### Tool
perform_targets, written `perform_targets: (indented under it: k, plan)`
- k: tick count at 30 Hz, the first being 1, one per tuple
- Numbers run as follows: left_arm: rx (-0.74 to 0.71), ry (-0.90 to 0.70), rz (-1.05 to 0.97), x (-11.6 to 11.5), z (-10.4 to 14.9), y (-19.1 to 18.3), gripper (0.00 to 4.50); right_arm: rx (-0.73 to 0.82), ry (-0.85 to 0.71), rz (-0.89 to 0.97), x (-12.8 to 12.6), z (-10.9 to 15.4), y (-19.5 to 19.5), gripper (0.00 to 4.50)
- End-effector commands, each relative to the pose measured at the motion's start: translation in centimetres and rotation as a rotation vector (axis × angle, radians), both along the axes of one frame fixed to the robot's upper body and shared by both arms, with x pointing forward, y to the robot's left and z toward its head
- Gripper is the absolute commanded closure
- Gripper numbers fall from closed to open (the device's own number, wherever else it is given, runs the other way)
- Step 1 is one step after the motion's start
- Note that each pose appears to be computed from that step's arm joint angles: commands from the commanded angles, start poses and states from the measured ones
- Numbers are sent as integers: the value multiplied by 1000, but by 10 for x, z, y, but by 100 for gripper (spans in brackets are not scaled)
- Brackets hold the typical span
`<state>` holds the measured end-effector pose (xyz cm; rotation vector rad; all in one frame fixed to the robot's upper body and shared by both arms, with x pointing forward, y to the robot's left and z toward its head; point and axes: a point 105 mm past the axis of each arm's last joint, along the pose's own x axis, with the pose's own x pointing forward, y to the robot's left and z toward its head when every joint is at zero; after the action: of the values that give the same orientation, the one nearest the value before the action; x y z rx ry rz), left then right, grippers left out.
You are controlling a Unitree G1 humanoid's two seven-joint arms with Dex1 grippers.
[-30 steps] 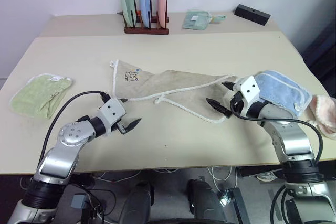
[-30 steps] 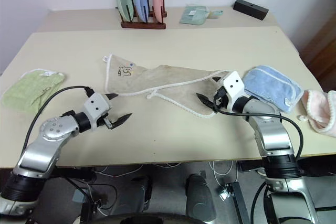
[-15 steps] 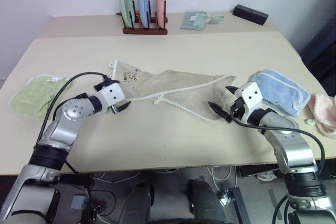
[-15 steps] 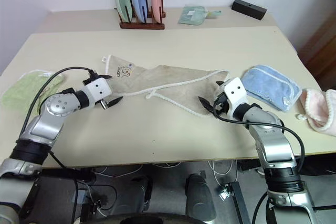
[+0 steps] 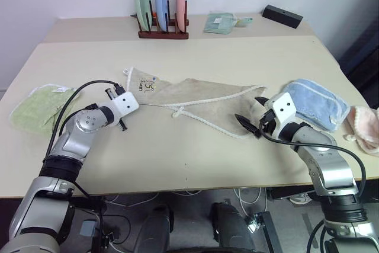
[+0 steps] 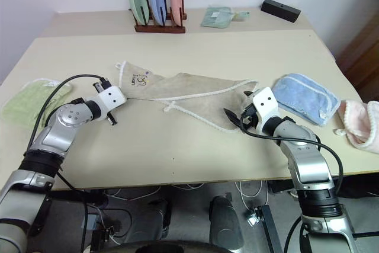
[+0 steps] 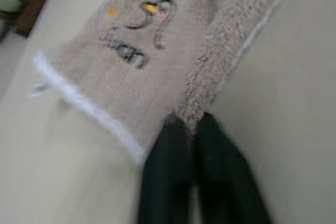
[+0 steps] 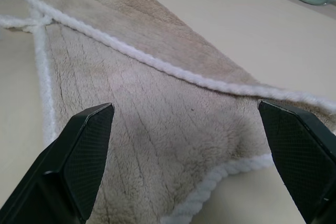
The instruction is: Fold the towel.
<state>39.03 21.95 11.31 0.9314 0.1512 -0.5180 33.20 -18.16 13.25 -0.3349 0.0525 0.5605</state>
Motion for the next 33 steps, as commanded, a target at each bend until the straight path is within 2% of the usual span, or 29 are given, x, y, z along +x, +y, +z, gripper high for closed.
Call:
perform_targets:
  k: [1, 2, 6, 9, 14, 20, 24, 27, 33]
  plan:
    - [-8, -34, 23, -3, 11, 8, 442, -28, -81, 21, 0, 21, 4, 0]
    - [-13, -40, 20, -4, 14, 8, 442, -46, -90, 23, 1, 24, 2, 0]
    - [-59, -66, -24, -22, 31, 9, 442, -285, -148, -7, 16, 36, -18, 0]
    - [-46, -59, -12, -31, 31, 16, 442, -490, -174, 14, 28, 34, -32, 0]
    - [-34, -49, 2, -33, 29, 18, 442, -728, -206, 67, 50, 25, -45, 0]
    - [-27, -46, 0, -32, 27, 17, 442, -793, -269, 69, 89, 29, -36, 0]
    - [-18, -39, -8, -32, 21, 15, 442, -853, -288, 75, 103, 28, -30, 0]
    - [-19, -36, -11, -33, 19, 14, 450, -859, -283, 86, 108, 25, -25, 88]
    - [-14, -27, 4, -38, 15, 20, 450, -901, -291, 102, 109, 20, -26, 396]
